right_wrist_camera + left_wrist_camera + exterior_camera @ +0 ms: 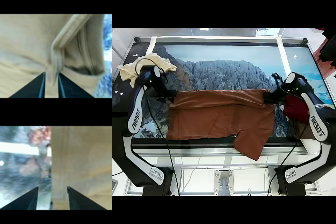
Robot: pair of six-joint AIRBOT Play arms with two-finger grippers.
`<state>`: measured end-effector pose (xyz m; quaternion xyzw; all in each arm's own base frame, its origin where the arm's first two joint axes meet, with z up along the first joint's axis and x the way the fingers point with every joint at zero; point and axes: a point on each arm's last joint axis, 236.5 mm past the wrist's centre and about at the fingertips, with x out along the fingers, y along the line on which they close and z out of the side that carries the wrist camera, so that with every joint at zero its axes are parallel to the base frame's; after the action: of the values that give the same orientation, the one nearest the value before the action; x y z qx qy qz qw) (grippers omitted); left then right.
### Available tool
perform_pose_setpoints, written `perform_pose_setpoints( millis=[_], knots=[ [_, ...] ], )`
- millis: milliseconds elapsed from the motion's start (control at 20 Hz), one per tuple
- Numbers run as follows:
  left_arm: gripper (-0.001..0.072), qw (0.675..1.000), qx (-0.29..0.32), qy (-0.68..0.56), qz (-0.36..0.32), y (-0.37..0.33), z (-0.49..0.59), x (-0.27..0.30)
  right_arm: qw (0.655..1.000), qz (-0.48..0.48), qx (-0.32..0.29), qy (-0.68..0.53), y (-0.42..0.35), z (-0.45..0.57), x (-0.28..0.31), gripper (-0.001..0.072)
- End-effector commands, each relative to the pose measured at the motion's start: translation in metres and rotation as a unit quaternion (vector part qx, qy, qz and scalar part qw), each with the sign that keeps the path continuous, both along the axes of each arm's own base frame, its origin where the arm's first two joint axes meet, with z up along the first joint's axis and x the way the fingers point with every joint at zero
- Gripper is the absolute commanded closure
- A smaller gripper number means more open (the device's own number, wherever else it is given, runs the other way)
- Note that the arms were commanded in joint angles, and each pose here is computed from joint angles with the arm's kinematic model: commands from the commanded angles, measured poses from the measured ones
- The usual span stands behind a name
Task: Fold the shirts.
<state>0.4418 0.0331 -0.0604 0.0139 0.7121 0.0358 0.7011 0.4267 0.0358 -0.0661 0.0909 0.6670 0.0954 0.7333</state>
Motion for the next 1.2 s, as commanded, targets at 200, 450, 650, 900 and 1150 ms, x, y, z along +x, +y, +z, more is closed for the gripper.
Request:
perform_pose_setpoints(
  millis=[200,450,650,900,1150],
  knots=[
    [0.0286,0.990,0.036,-0.139,0.002,0.019,0.142,-0.023,0.996,-0.036,-0.077,-0.008,-0.080,0.102,-0.079,0.0323],
    [0.0286,0.998,0.026,-0.034,0.045,0.029,0.048,-0.169,0.989,-0.090,0.034,0.112,-0.048,0.032,-0.196,0.0317],
    [0.0286,0.998,-0.031,-0.002,0.063,-0.004,0.015,-0.220,0.959,-0.107,0.200,0.172,0.039,0.015,-0.235,0.0317],
    [0.0286,0.992,-0.091,-0.028,0.078,-0.031,0.017,-0.206,0.953,-0.065,0.196,0.223,0.074,-0.015,-0.280,0.0317],
    [0.0286,0.992,-0.100,-0.027,0.077,-0.035,0.017,-0.206,0.949,-0.039,0.171,0.261,0.092,-0.035,-0.316,0.0316]
  ],
)
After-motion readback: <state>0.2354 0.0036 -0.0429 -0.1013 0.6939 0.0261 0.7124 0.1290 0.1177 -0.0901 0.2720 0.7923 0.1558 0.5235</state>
